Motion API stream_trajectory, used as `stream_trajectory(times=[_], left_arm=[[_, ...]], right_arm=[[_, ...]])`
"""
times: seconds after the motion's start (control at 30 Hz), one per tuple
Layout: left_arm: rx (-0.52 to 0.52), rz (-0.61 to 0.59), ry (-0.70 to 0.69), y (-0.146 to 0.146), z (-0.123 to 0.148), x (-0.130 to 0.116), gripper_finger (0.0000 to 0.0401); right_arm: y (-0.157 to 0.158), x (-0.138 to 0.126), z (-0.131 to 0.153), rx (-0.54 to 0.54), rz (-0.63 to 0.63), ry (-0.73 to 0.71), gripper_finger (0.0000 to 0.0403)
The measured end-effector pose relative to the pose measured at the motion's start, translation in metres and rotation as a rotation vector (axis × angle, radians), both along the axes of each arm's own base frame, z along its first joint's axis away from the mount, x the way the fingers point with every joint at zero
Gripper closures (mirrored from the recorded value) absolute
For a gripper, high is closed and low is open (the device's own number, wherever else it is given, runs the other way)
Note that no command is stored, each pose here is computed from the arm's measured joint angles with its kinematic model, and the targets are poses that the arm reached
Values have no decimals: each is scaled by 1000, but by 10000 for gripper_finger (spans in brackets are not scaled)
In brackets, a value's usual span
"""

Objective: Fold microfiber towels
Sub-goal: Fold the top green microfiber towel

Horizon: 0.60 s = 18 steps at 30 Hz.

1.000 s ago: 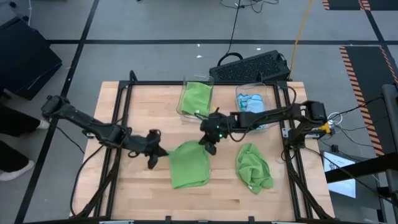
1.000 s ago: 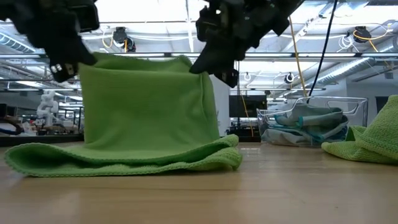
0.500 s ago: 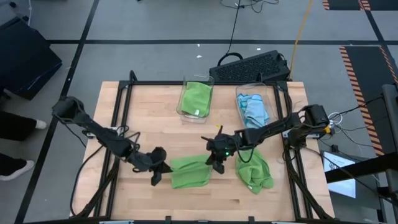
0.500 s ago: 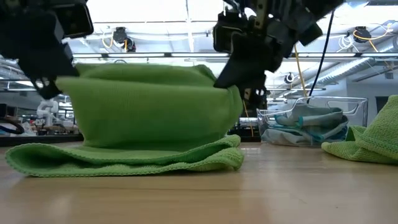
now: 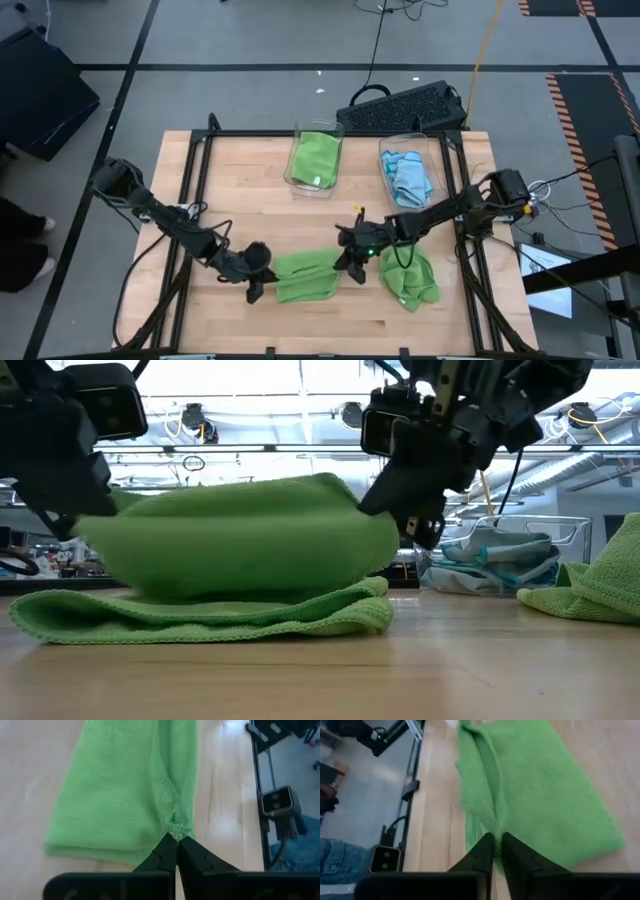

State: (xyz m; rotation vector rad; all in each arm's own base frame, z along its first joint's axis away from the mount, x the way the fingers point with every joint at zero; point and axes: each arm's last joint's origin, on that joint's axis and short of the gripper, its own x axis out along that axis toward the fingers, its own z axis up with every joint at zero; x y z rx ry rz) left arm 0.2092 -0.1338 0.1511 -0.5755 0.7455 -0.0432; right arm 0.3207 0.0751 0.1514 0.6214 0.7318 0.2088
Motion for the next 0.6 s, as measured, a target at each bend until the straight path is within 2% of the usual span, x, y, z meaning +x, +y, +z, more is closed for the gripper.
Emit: stream_trajectory(times=[0.1,0.3,0.43,0.53,0.6], left_arm=[[-4,-11,3,-1,0,-1,361],[-19,4,1,-1,0,-1,245],[-141,1,-20,-5,6,3,181],[-244,-29,-55,-9,12,5,161],[-277,-6,-69,-9,15,7,157]], right_arm=[[4,-2,-1,-8,4,6,343],[7,-3,-1,39,6,33,255],[5,-3,-2,62,-17,48,214],[1,-1,0,98,-52,53,203],[-2,0,0,134,-61,60,201]])
